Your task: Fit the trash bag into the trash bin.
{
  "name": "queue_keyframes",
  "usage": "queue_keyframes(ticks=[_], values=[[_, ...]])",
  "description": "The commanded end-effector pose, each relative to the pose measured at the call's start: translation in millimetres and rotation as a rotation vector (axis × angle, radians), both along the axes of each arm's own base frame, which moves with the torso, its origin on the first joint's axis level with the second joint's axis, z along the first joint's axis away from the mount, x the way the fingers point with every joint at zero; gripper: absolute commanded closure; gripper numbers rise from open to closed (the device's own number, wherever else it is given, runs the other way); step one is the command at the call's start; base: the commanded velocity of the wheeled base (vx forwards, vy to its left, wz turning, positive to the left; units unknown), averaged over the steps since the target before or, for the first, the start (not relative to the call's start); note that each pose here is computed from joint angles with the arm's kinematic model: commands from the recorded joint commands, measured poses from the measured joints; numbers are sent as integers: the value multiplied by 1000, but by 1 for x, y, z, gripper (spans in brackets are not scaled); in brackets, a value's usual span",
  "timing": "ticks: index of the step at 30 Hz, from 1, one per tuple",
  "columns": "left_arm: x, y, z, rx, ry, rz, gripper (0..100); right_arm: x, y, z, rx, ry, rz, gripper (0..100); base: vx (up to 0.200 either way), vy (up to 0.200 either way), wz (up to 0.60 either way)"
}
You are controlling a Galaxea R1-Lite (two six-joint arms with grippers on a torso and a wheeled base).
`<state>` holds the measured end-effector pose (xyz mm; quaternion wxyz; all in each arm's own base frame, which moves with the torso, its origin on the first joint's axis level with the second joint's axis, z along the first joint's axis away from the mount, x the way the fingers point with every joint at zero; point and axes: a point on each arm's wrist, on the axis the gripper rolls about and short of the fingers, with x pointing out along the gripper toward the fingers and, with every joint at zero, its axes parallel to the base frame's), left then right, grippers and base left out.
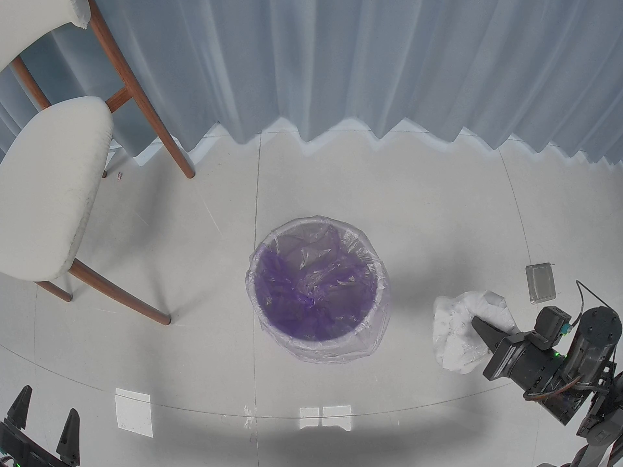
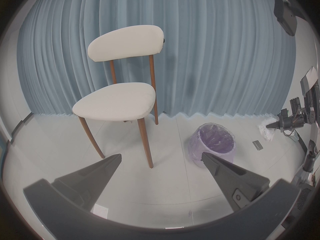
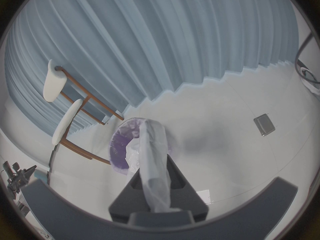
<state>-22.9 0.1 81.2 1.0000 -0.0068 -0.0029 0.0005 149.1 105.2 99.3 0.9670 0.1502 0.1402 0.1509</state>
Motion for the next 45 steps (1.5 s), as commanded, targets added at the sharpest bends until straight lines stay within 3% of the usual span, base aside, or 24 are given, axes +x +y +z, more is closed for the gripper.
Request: queue_keyframes(ticks=[1,6,22,45], values=[[1,0,-5,0,7,-1,0,-11,8,-3,-1,17,56,100,0,0,0],[1,0,-5,0,9,0,0,-13,11,-3,-2,17,65,100,0,0,0],[1,0,-5,-2,6,-1,0,-28,37,-11,-27,22,215,100,0,0,0],[1,0,-5,-5,6,0,0,-29,71,-31,-67,58,321,100,0,0,0]])
